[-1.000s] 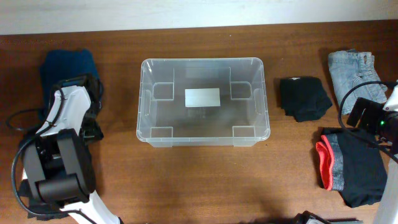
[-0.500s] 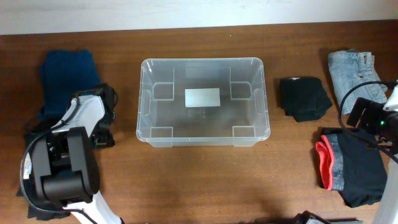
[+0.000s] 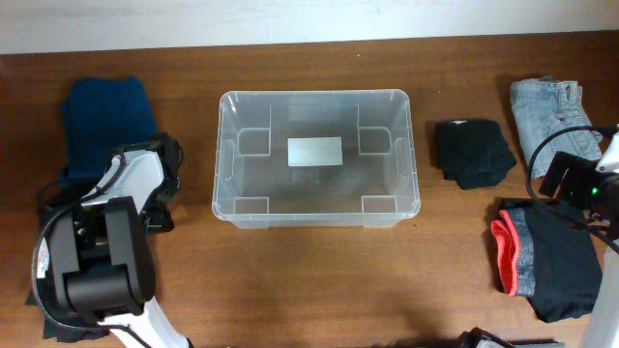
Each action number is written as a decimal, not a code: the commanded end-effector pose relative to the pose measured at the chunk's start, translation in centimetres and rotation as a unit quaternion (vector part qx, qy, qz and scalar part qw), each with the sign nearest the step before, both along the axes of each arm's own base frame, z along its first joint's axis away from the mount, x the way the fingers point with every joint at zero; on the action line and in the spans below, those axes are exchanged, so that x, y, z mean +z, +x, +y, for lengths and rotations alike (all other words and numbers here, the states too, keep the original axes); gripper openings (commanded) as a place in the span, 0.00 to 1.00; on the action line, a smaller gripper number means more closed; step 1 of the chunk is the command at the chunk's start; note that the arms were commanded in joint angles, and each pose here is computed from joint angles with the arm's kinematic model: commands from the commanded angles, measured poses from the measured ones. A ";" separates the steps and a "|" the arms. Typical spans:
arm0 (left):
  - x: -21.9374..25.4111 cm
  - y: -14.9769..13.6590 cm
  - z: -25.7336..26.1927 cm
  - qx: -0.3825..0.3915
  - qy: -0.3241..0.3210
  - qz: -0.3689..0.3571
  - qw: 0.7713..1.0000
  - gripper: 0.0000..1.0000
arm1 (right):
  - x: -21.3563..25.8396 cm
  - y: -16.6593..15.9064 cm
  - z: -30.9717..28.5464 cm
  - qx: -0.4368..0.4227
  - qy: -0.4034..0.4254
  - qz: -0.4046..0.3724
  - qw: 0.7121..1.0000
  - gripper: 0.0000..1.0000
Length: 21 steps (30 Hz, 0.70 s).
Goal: Pack container
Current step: 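Grasp the black trousers with the left gripper and lift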
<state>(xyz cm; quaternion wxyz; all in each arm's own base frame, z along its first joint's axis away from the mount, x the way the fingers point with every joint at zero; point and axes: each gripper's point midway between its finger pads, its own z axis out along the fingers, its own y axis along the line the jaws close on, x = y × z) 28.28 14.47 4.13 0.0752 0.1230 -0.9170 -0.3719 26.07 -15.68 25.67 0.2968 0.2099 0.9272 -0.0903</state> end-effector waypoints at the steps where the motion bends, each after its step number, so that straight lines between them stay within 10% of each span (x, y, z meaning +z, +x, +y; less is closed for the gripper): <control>1: 0.0 -0.5 0.7 0.006 0.022 0.006 1.000 0.98 | 0.5 0.0 -0.1 -0.005 -0.001 -0.009 1.000 0.98; 21: -1.5 -2.5 2.7 0.050 0.024 -0.001 0.998 0.98 | 0.5 0.0 -0.1 -0.005 -0.001 -0.009 1.000 0.98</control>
